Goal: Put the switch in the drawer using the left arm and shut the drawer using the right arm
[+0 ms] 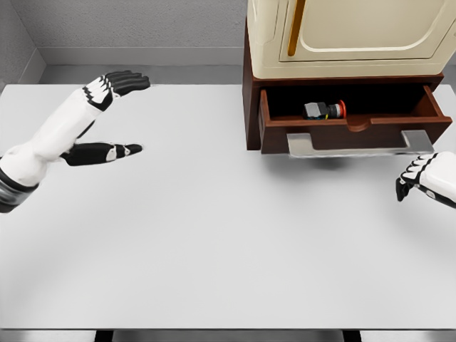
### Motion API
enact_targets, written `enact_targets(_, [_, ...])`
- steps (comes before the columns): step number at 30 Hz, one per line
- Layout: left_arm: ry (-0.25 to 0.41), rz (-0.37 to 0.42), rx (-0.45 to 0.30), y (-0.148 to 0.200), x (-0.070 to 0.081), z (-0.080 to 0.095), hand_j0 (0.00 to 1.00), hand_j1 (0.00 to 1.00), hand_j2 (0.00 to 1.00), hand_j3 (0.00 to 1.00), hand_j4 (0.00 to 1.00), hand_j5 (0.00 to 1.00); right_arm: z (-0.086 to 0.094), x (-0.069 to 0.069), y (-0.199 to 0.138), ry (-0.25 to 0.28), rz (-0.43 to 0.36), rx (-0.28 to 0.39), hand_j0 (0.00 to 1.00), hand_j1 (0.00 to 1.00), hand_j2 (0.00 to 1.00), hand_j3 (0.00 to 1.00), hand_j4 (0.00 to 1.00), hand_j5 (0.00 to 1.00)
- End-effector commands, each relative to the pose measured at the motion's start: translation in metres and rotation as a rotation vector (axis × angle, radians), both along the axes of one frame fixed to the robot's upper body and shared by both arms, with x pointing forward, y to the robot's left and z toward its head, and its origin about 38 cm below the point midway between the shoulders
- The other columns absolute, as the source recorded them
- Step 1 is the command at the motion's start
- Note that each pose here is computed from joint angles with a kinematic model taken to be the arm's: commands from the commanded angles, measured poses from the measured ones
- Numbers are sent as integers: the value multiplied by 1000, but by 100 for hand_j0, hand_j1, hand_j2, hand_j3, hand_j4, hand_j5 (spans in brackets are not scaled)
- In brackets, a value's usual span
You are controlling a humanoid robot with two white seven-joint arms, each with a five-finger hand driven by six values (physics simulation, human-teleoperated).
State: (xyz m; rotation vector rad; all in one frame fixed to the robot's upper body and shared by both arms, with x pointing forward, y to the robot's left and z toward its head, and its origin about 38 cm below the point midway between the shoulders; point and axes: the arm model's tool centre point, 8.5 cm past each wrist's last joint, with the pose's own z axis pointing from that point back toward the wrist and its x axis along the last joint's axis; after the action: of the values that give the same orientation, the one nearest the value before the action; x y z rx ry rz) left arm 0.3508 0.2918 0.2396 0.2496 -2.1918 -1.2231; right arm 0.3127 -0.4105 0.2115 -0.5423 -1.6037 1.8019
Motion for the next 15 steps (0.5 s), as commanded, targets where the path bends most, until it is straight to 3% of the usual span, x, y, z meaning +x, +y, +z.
enact_targets(1, [28,32,-28,36,3,14,100,100,100,100,100,100,2,1,-1,-5,-11,31,27,27,27,27,27,27])
enact_targets(3, [79,105,3,50,13,-11,100,100,100,100,100,100,2,2,0,-7,-9,31,27,27,27,27,27,27])
enact_targets(7, [324,211,45,84,18,-91,100,100,100,100,100,100,3,2,2,-12,-5,38,27,27,27,27,27,27])
enact_targets(10, [379,208,63,88,13,-106,100,100,100,100,100,100,4,3,2,-15,-9,43,26,26,26,26,26,26])
enact_targets(15, [382,212,47,87,12,-109,100,100,100,100,100,100,9,9,5,-45,-9,67,27,27,27,27,27,27])
